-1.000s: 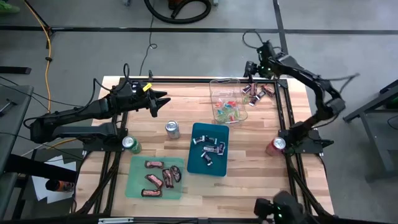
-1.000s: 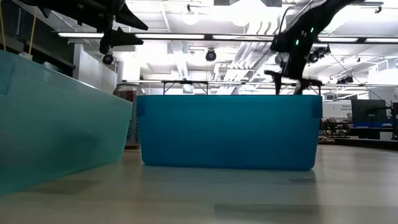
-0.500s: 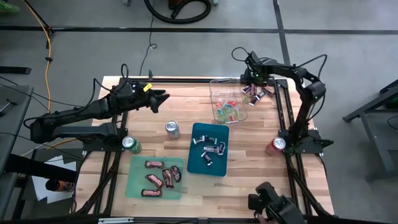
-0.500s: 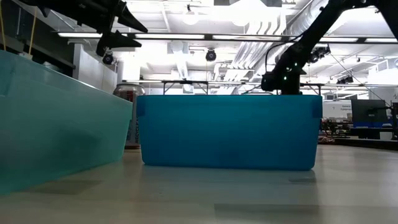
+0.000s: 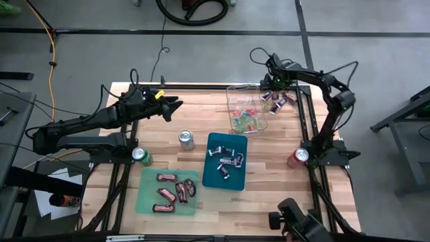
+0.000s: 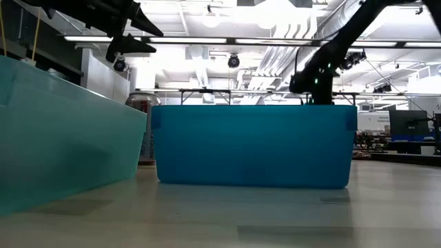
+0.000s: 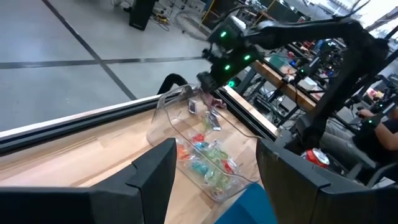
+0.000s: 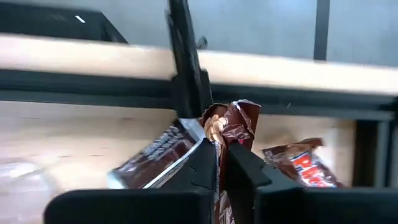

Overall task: Sort candy
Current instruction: Put the brown chocolate into the green bin

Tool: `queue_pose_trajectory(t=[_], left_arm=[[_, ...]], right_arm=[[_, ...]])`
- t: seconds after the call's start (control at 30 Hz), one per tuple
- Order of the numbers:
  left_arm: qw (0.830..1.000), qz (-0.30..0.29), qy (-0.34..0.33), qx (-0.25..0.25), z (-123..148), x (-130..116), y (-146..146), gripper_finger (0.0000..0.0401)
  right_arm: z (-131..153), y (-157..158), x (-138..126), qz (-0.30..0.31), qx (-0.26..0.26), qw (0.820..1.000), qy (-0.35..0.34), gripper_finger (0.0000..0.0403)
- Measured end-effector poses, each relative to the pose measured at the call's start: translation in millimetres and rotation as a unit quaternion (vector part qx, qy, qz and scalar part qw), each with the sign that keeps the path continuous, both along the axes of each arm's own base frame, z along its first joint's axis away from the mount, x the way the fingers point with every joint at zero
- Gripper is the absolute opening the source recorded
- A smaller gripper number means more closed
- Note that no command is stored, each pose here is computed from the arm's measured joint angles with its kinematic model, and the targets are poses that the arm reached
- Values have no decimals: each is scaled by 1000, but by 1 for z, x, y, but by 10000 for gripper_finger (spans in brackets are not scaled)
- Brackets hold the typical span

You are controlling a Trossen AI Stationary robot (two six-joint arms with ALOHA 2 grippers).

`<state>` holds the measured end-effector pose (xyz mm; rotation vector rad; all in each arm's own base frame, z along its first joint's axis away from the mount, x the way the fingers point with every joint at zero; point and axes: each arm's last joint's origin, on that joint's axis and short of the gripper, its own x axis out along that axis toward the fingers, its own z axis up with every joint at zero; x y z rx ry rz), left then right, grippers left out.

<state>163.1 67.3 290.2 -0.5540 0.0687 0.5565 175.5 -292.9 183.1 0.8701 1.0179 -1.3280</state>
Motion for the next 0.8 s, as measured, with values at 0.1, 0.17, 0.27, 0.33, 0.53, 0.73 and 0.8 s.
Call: queue_pose_trajectory(t=[0.1, 0.17, 0.27, 0.33, 0.53, 0.73, 0.8], left_arm=[[1000, -3, 8, 13, 0, 0, 0, 209], [1000, -5, 12, 22, 0, 0, 0, 209], [999, -7, 17, 31, 0, 0, 0, 209], [999, -8, 19, 34, 0, 0, 0, 209], [998, -28, 24, 44, 0, 1, -1, 209], [992, -117, -1, 49, 4, 4, -6, 209], [986, -159, -19, 52, 6, 8, -9, 209]], right_arm=[[30, 10, 1, 18, -38, 999, -29, 12], [54, 20, 2, 39, -71, 995, -60, 5], [90, 39, 7, 81, -120, 981, -128, 8], [113, 56, 12, 113, -148, 965, -184, 6], [160, 112, 37, 198, -206, 911, -298, 4], [169, 160, 76, 263, -198, 869, -369, 2], [170, 176, 93, 288, -193, 850, -396, 2]])
